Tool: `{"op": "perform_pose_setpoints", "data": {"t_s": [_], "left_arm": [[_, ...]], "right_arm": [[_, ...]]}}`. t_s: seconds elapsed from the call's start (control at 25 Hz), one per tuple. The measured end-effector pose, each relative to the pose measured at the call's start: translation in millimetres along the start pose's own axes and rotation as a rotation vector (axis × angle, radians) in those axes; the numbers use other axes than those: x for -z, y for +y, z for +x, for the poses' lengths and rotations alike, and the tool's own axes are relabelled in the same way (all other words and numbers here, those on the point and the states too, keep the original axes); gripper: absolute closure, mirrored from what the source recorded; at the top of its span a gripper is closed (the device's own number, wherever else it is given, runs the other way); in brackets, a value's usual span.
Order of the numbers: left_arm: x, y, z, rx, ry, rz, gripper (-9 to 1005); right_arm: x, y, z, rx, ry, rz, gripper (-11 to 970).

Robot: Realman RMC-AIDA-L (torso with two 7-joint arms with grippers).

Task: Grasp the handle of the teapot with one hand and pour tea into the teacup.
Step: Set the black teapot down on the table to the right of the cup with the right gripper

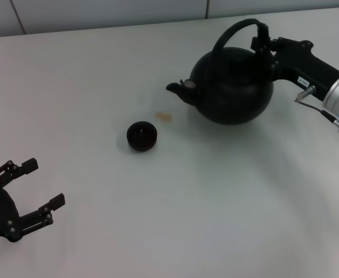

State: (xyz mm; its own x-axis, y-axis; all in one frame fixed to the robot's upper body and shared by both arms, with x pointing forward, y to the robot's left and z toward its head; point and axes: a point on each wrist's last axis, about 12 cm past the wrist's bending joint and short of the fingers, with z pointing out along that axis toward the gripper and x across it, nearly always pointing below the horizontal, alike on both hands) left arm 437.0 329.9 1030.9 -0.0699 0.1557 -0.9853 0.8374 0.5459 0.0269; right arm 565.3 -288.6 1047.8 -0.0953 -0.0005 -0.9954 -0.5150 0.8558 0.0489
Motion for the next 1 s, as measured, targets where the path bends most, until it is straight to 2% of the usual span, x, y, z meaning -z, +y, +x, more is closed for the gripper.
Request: {"op": "perform_pose_setpoints", "data": {"t_s": [1.0], "left_arm": [[1, -1.9, 0, 0.003, -0.006, 0.004, 141]], "right_arm": [[12, 9.9, 21, 0.002, 0.043, 0.02, 857]]}}
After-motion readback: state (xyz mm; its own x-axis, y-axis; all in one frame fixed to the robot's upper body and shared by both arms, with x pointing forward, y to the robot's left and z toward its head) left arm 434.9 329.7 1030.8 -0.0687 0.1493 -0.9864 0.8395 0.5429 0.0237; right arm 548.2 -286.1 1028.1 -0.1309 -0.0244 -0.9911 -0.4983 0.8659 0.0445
